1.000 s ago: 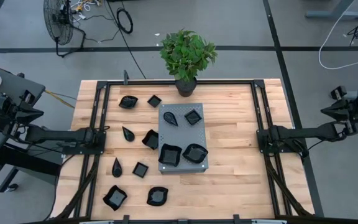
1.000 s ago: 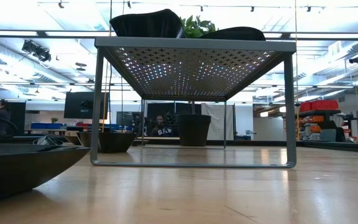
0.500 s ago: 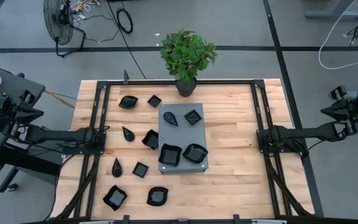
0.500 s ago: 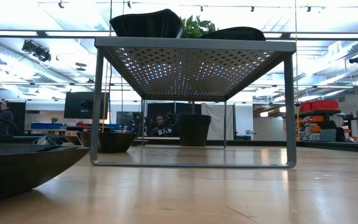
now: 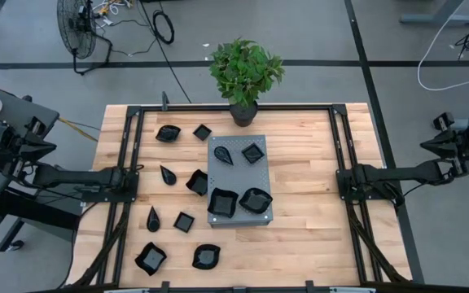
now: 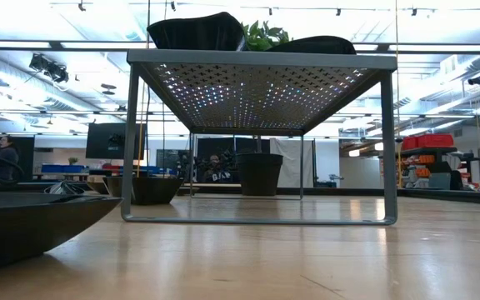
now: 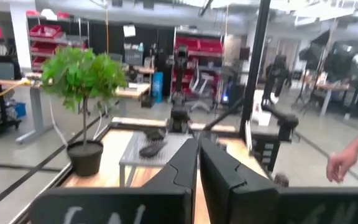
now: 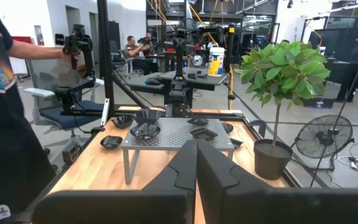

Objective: Pick & Place Mini shaped plates
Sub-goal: Stack the black bowl on top of the black bowl on the shelf

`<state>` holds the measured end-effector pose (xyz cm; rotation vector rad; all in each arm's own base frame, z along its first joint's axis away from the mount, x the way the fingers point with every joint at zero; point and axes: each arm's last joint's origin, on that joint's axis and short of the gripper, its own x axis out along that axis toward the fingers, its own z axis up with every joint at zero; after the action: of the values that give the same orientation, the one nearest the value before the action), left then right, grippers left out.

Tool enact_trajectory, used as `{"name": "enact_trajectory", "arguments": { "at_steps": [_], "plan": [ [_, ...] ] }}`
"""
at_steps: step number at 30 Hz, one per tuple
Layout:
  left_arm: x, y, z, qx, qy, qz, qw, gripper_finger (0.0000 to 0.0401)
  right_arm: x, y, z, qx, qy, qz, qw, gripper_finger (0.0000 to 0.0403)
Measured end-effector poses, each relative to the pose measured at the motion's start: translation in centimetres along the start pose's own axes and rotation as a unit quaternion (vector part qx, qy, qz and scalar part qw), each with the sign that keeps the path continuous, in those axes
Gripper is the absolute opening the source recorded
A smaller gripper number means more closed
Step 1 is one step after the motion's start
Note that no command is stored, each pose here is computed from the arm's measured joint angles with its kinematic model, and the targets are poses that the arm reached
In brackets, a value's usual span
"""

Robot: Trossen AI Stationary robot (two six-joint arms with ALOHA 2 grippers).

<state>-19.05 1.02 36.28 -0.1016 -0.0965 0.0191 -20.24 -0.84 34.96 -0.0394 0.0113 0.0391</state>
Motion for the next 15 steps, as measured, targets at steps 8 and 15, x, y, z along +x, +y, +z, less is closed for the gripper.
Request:
{"name": "enact_trajectory", "arguments": {
  "at_steps": [8, 15],
  "plan": [
    [1.3, -0.2, 1.4, -0.023, -0.068, -0.008, 0.997, 0.0023, 0.0, 0.0, 0.0, 0.0, 0.0, 0.0, 1.0, 0.0016],
    [1.6, -0.4, 2.1, -0.057, -0.104, -0.025, 0.993, 0.0023, 0.0, 0.0, 0.0, 0.0, 0.0, 0.0, 1.0, 0.0016]
  ]
}}
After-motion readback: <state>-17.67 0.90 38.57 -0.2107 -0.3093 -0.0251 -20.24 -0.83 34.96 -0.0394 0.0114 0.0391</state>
